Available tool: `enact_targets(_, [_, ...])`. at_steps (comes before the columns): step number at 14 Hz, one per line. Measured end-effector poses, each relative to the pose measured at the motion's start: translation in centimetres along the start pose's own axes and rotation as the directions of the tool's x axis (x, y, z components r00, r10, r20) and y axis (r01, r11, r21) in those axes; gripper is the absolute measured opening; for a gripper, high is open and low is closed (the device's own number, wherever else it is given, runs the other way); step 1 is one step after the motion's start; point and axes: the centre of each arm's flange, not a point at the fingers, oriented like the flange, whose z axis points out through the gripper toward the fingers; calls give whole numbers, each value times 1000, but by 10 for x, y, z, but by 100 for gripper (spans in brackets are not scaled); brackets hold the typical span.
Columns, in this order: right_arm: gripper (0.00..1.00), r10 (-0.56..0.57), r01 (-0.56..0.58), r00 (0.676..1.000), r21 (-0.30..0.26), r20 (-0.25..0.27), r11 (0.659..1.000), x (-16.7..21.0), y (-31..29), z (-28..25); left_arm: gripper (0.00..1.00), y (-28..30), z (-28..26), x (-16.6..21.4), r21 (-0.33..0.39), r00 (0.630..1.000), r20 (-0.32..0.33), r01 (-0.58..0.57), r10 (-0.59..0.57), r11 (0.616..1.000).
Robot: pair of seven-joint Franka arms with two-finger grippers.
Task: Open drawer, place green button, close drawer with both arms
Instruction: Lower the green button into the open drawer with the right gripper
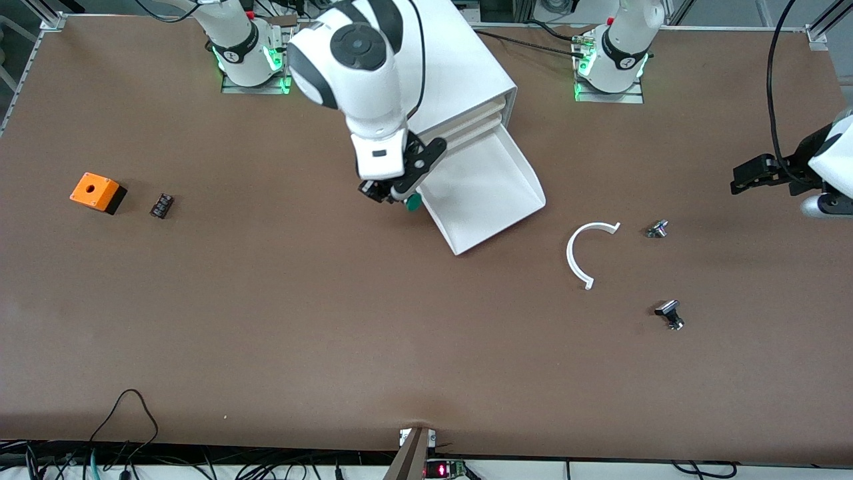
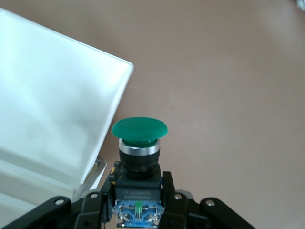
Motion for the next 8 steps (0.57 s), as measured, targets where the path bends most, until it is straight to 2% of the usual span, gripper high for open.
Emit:
enact_targets(1, [41, -82, 82, 997, -8, -5, 997, 3, -9, -3, 100, -2, -1, 0, -2, 1000, -2, 12, -12, 1000])
enact_targets(3, [41, -248, 248, 969, -8, -13, 969, 8, -19, -1, 100, -3, -3, 0, -3, 1000, -4, 21, -21, 1000])
enact_targets(8, [41, -514, 515, 856, -6, -42, 857, 32, -42, 20, 100, -2, -3, -3, -8, 999, 14, 33, -33, 999])
